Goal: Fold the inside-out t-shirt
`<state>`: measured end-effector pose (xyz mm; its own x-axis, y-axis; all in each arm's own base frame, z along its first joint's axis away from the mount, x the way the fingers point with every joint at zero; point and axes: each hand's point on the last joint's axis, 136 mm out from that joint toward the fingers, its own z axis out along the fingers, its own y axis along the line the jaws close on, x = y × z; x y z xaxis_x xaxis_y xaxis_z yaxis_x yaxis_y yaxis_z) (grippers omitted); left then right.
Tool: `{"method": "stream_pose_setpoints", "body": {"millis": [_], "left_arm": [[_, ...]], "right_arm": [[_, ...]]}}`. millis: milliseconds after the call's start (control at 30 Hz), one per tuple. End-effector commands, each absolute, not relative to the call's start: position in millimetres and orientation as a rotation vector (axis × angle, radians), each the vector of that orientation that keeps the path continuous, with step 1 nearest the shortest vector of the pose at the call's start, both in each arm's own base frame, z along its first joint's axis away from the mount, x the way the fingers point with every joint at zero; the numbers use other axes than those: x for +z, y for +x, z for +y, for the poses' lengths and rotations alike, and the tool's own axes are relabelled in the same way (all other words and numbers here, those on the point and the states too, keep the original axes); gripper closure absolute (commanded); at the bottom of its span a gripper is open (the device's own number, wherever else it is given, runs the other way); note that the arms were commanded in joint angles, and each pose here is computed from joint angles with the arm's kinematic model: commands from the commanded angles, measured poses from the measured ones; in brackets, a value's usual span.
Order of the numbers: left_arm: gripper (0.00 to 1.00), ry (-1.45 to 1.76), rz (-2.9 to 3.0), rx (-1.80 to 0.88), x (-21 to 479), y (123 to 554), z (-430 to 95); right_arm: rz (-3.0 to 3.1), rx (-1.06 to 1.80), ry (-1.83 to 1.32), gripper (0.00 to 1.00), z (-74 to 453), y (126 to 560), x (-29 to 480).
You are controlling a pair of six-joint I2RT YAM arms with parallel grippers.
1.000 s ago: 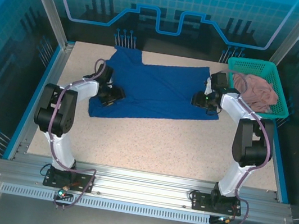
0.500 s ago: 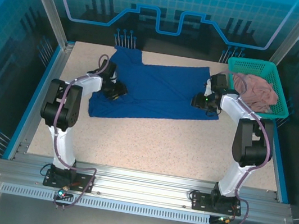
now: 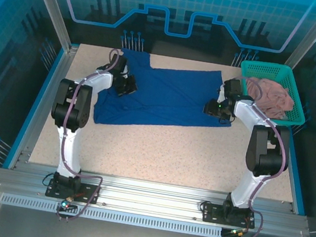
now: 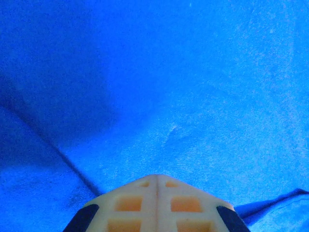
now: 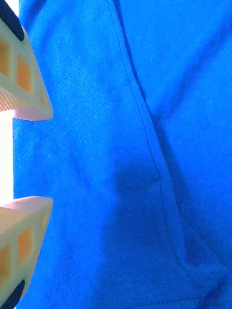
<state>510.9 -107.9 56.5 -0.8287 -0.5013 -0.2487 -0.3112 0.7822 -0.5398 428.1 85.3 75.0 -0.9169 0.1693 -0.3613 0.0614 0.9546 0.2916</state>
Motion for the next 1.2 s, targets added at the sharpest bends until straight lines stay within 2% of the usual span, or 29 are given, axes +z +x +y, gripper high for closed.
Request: {"method": "stream_pose_setpoints", "body": {"millis": [0,133,300,467,533,633,733,933,1167], "left_arm": [[0.97,-0.564,2.597,-0.614,75,502,-103],[0.86,-0.556,2.549,-0.467,94,472,-80],[0.58,-0.591,2.582,-0.396,79,425,-67],[0.48,-0.597,2.642,-0.443,57,406,-79],[0.47,-0.577,2.660,-0.433,52,407,-84],[0.47,-0.567,2.684,-0.427,42,410,-89],[0.49,-0.558,2.700,-0.423,35,413,-93],[0.60,-0.548,2.709,-0.417,32,419,-94],[0.62,-0.524,2.692,-0.388,41,426,-91]], "right_arm": [[2.711,0.386,0.169,0.54,79,423,80],[2.715,0.390,0.172,0.54,78,420,77],[2.715,0.412,0.175,0.54,81,422,74],[2.703,0.454,0.151,0.50,89,423,77],[2.679,0.471,0.105,0.47,96,422,84],[2.612,0.498,0.013,0.31,107,419,100],[2.556,0.511,-0.048,0.24,116,415,115],[2.542,0.523,-0.073,0.21,123,415,121],[2.576,0.521,-0.078,0.21,129,414,111]]}}
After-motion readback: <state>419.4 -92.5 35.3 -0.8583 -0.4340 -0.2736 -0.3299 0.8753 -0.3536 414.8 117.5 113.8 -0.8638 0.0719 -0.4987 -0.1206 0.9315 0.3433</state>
